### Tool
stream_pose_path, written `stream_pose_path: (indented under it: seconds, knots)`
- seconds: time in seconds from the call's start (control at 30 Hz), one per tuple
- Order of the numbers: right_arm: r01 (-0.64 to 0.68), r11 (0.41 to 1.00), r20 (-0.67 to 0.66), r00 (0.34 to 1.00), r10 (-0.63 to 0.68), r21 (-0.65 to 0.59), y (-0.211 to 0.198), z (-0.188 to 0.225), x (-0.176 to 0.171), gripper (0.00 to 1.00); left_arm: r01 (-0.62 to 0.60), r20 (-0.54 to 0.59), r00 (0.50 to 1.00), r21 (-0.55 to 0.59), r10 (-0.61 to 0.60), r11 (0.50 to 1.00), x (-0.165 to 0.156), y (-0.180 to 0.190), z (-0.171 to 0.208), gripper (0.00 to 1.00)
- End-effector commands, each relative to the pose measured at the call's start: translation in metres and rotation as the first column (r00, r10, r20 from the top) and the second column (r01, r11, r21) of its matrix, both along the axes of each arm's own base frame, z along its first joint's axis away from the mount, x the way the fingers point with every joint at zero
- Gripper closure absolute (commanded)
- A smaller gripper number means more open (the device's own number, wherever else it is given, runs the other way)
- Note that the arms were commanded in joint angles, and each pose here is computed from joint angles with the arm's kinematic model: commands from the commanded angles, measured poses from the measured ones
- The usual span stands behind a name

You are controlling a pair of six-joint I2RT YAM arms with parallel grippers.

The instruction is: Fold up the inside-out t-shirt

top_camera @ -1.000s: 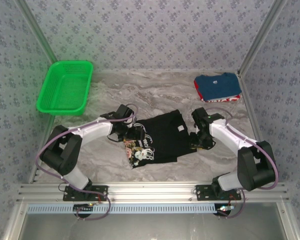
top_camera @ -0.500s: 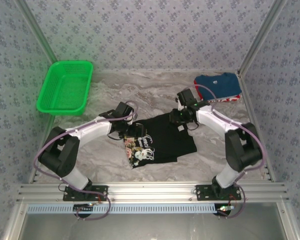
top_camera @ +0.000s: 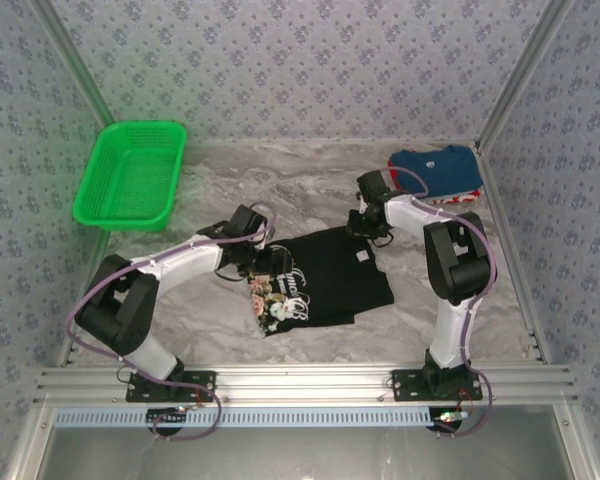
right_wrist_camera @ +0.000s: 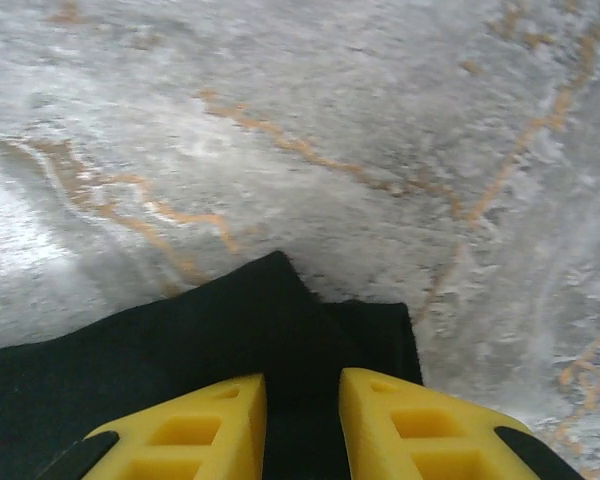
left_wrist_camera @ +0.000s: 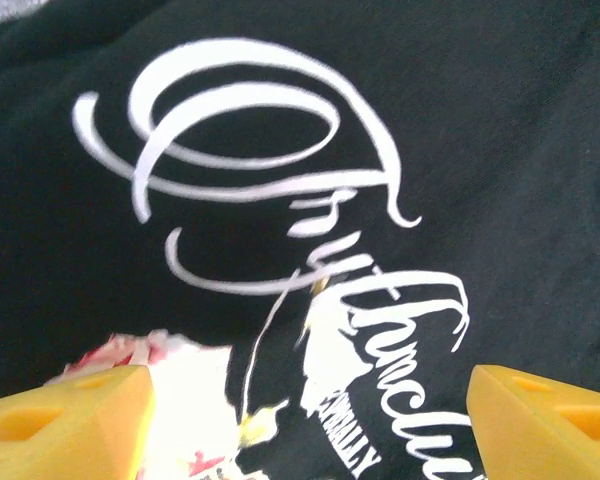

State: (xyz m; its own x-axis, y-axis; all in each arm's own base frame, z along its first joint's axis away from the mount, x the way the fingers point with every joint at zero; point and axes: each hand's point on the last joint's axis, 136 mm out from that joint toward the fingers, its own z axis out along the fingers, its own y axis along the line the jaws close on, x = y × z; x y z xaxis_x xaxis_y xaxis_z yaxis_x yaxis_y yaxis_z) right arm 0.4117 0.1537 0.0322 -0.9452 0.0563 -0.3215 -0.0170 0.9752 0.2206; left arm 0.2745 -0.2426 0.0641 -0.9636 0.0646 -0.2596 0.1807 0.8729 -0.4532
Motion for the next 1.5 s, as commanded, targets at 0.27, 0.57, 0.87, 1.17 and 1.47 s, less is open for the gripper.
stream_pose_path:
  seconds: [0.27, 0.57, 0.87, 1.17, 1.47]
  knots:
    - [-0.037, 0.998, 0.107, 0.993, 0.042, -0.046, -0.015, 0.076, -0.036, 0.63, 0.020, 0.136, 0.991, -0.045, -0.014, 0.999, 0.022, -0.010, 0.041, 0.17]
    - [0.002, 0.999, -0.100, 0.995, 0.003, 0.052, 0.001, 0.046, -0.177, 0.59, 0.099, 0.117, 0.989, -0.044, -0.093, 0.994, 0.052, -0.034, 0.030, 0.16]
    - [0.049, 0.998, -0.179, 0.983, -0.043, 0.032, -0.008, -0.003, -0.172, 0.61, 0.090, -0.013, 0.996, 0.037, -0.089, 0.995, 0.050, -0.016, -0.011, 0.18]
    - [-0.107, 0.988, -0.156, 0.984, 0.088, -0.114, -0.008, -0.017, -0.094, 0.61, 0.004, -0.118, 0.993, 0.076, 0.006, 0.997, 0.000, 0.016, -0.038, 0.19]
    - [-0.337, 0.934, 0.100, 0.932, 0.349, -0.118, 0.072, 0.047, 0.008, 0.58, 0.076, -0.030, 0.996, -0.127, -0.081, 0.989, -0.063, -0.019, 0.014, 0.18]
